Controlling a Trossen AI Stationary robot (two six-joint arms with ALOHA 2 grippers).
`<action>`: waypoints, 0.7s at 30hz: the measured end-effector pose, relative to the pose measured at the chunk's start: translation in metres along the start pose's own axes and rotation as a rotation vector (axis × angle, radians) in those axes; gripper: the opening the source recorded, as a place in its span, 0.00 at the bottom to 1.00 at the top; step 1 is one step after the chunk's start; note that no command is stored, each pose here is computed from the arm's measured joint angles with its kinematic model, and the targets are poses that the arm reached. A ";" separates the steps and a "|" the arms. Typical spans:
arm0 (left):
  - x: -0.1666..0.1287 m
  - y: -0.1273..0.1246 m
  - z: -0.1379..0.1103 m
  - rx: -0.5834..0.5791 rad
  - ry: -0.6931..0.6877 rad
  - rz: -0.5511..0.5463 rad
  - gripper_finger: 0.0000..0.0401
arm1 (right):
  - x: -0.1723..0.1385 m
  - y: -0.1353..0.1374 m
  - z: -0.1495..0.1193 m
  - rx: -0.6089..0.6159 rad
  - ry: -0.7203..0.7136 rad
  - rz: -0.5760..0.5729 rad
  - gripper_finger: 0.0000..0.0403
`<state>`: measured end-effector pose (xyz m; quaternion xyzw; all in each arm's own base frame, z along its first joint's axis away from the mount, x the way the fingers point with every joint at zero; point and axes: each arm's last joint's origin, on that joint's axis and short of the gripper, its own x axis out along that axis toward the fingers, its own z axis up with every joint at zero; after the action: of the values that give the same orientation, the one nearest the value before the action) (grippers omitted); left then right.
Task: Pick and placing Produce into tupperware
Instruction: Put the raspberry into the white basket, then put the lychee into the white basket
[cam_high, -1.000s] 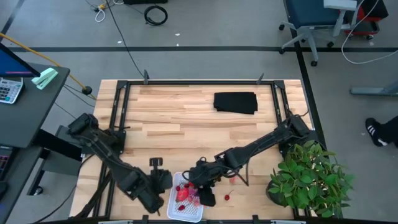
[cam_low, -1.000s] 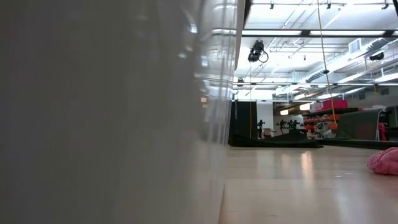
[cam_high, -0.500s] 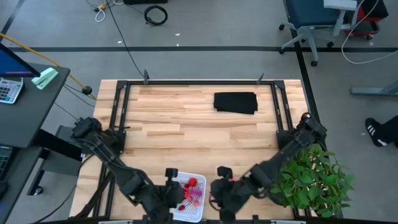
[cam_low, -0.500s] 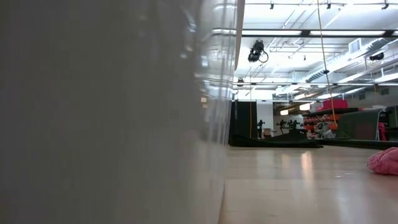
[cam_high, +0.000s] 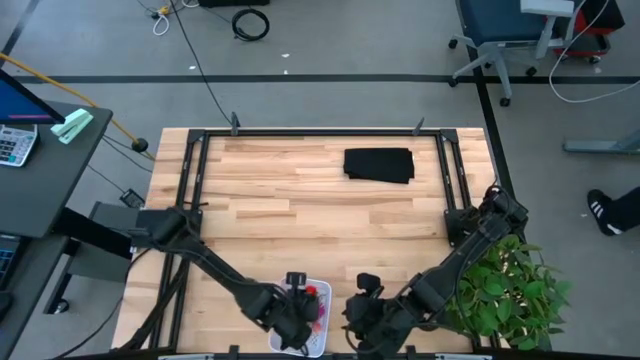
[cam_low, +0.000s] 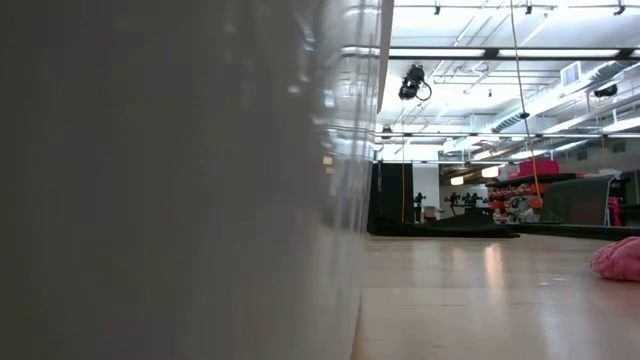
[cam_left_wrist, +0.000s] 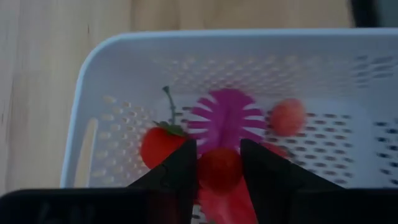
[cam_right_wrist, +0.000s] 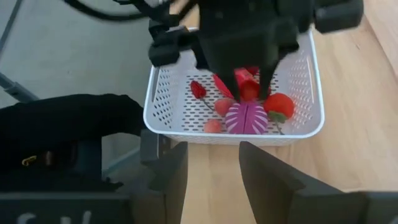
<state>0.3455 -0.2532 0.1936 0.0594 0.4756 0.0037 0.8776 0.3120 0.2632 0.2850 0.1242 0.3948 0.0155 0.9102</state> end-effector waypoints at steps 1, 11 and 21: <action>0.004 0.001 0.000 -0.003 0.007 0.007 0.31 | 0.000 -0.001 0.001 0.001 0.001 -0.003 0.38; 0.018 0.024 0.003 -0.049 0.069 0.058 0.41 | 0.001 -0.002 0.001 0.005 0.001 -0.004 0.38; -0.010 0.032 0.007 -0.035 0.234 0.055 0.50 | -0.002 -0.018 -0.015 0.061 0.161 -0.172 0.38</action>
<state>0.3480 -0.2227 0.2089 0.0563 0.5727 0.0429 0.8167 0.2987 0.2483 0.2723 0.1160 0.4763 -0.0649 0.8692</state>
